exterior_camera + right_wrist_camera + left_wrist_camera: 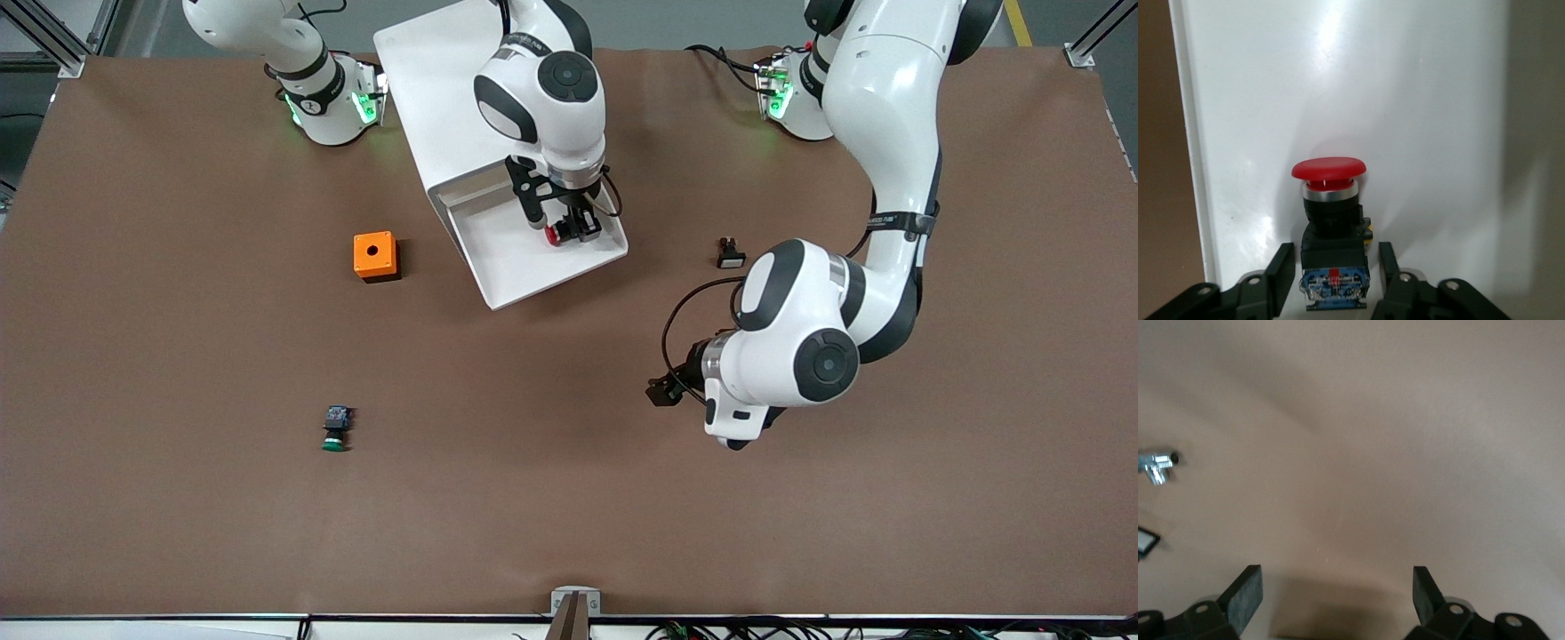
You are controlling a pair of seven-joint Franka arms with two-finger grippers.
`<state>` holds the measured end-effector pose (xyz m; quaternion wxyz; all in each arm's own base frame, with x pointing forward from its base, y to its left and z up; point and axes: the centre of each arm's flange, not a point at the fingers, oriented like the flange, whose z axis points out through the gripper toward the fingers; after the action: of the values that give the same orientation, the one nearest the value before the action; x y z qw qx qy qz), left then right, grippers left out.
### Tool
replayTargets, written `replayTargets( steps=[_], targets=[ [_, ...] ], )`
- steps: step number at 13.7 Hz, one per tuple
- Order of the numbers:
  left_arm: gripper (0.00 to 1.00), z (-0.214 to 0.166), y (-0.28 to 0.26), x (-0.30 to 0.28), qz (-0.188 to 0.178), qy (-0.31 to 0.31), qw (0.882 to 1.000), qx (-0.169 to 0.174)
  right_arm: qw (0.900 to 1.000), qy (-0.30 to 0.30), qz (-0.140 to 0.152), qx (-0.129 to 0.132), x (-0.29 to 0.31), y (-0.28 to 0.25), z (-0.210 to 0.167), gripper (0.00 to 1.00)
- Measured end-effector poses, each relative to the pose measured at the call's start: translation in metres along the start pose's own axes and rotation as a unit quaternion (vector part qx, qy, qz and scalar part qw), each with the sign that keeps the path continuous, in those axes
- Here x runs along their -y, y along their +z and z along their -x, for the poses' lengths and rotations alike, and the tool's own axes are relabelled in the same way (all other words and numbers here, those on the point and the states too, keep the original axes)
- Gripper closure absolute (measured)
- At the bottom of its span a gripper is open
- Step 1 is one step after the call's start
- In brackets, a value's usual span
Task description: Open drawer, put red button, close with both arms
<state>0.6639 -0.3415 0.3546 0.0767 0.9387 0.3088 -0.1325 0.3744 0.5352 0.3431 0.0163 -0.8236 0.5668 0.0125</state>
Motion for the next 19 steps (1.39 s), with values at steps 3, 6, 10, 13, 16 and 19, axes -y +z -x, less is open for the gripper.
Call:
replayTargets(
  steps=[3, 6, 10, 13, 16, 19],
  targets=[
    [0.01, 0.015, 0.006, -0.011, -0.008, 0.011, 0.998, -0.054, 0.999, -0.046, -0.006, 0.0, 0.012, -0.012, -0.009, 0.06],
    [0.0, 0.027, 0.015, -0.017, -0.018, 0.004, 0.997, -0.074, 0.99, -0.143, 0.015, -0.013, 0.045, -0.038, -0.056, 0.0],
    [0.0, 0.06, 0.033, -0.029, -0.039, 0.03, 0.995, -0.089, 0.961, -0.273, 0.047, -0.012, 0.088, -0.088, -0.159, 0.0],
    [0.0, 0.089, 0.049, -0.038, -0.05, 0.05, 0.994, -0.086, 0.935, -0.351, 0.06, 0.0, 0.097, -0.121, -0.252, 0.0],
    [0.0, 0.113, 0.067, -0.042, -0.063, 0.067, 0.992, -0.081, 0.906, -0.42, 0.062, 0.015, 0.091, -0.157, -0.352, 0.0],
    [0.0, 0.148, 0.081, -0.049, -0.071, 0.091, 0.99, -0.079, 0.873, -0.482, 0.06, 0.031, 0.07, -0.186, -0.449, 0.0]
  ],
)
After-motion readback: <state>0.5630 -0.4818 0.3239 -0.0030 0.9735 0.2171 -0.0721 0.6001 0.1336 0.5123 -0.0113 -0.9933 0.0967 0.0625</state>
